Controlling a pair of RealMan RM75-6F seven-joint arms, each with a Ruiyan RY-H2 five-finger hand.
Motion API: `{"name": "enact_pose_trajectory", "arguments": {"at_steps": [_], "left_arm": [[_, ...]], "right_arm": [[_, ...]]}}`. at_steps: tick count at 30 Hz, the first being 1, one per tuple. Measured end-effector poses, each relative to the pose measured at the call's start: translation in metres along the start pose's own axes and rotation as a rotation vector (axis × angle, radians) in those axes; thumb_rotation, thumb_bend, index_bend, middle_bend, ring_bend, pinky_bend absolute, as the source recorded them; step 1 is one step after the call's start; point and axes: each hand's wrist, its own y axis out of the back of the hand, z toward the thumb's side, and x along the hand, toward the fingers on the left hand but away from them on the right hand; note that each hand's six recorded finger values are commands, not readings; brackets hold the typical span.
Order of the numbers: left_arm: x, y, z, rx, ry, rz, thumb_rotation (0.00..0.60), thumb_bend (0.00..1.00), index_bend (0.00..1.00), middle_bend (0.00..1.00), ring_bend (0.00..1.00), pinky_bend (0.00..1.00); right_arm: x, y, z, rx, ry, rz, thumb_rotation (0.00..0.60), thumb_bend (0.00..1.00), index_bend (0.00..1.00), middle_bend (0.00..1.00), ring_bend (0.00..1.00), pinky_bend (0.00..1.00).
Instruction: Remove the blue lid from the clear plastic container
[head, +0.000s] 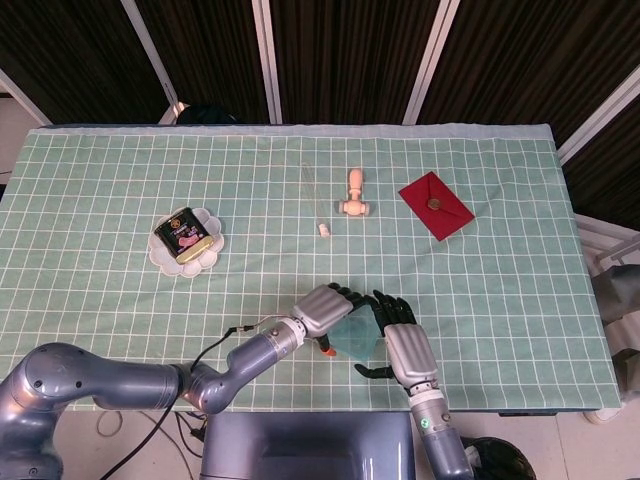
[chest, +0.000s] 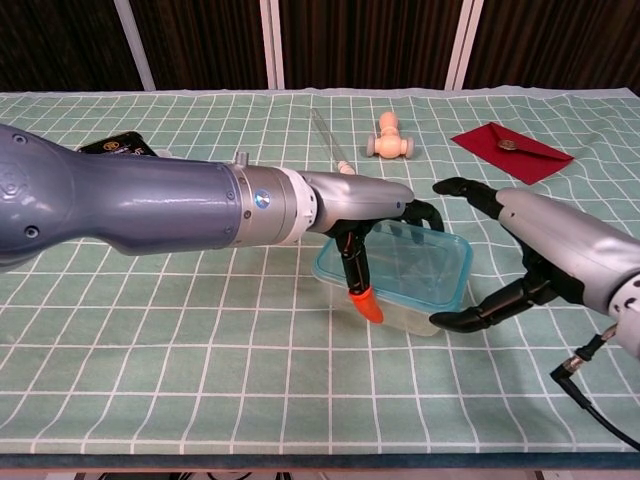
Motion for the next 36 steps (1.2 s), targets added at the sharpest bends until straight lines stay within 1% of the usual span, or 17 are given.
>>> {"name": "enact_pose_trajectory", "arguments": {"at_steps": [6,16,28,36], "left_arm": [[0.0,-0.002,0.003,-0.005,-0.003,-0.003,0.6,0.02,0.21,0.23,0.25,0.35],[-0.003,0.001,-0.001,-0.001,0.006,-0.004,0.6,0.02,0.21,0.23,0.25,0.35],[-0.005,0.001,-0.001,-0.001,0.003,-0.023,0.6,0.02,0.2,0.23,0.25,0.35],[-0.004,0.007,-0.003,-0.014,0.017,0.0,0.6,0.02,0.21,0.23,0.25,0.35]], "right_arm": [[-0.001,-0.002,-0.003,0.002,-0.014,0.003,0.6,0.15,0.0,0.0,0.0,0.0],[-0.003,0.0,-0.008,-0.007,-0.029,-0.01,0.6,0.15,0.0,0.0,0.0,0.0],[-0.005,0.005,-0.012,-0.003,-0.019,-0.049,0.6,0.15,0.0,0.0,0.0,0.0],[-0.001,0.004,-0.017,-0.014,-0.025,-0.044,0.6,0.15,0.0,0.0,0.0,0.0]]}}
